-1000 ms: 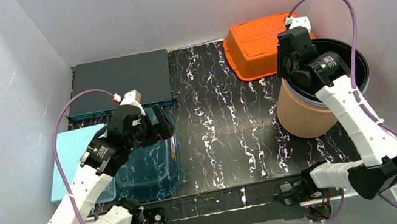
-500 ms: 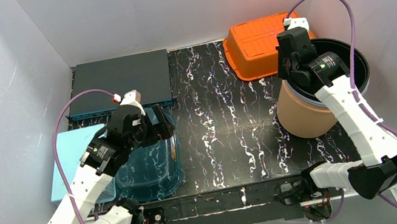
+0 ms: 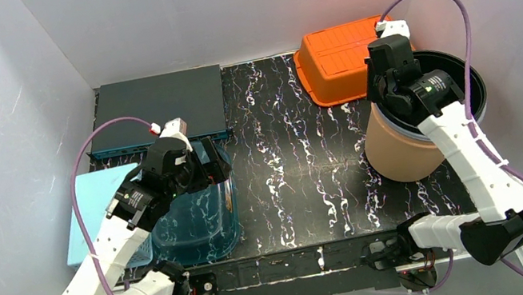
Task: Turn the large container upside down
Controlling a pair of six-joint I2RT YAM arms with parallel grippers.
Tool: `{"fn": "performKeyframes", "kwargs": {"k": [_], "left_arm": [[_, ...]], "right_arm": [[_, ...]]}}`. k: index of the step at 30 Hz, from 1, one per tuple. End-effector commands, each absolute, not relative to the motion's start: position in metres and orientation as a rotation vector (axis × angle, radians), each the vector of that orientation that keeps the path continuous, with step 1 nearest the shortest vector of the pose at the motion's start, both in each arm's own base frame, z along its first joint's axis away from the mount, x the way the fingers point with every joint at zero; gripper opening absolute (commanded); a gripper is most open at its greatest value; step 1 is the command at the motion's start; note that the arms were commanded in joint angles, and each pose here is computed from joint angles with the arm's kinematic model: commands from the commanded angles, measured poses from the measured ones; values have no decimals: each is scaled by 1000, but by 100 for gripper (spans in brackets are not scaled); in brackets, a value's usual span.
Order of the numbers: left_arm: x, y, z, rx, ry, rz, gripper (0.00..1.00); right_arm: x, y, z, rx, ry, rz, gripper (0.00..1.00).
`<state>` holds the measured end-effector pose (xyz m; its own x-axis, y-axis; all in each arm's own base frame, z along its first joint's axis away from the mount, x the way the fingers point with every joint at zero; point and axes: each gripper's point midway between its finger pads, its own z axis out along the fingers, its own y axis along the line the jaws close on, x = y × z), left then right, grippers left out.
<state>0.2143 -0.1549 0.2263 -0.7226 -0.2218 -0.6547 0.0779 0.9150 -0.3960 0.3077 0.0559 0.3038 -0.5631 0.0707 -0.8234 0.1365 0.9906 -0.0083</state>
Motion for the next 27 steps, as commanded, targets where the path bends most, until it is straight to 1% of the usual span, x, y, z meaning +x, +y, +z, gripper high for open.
{"fn": "performKeyframes", "kwargs": {"k": [1, 6, 8, 11, 16, 21, 24, 27], "left_arm": [[215, -155, 228, -97, 2322, -524, 98], [215, -155, 227, -94, 2325, -526, 98], [215, -155, 227, -94, 2326, -527, 98], [215, -156, 226, -95, 2328, -529, 98], [215, -157, 227, -97, 2323, -535, 98], [215, -156, 227, -97, 2323, -533, 98], [215, -156, 225, -96, 2328, -531, 98], [215, -156, 225, -94, 2329, -529, 98]], "right_arm": [[311, 55, 321, 164, 2105, -64, 21], [311, 51, 318, 167, 2109, -93, 22], [311, 49, 315, 159, 2116, -112, 29], [311, 48, 313, 155, 2124, -126, 32], [311, 50, 311, 150, 2128, -108, 26], [312, 51, 307, 145, 2140, -110, 27], [311, 52, 304, 146, 2143, -105, 21], [312, 53, 304, 144, 2142, -100, 7]]}}
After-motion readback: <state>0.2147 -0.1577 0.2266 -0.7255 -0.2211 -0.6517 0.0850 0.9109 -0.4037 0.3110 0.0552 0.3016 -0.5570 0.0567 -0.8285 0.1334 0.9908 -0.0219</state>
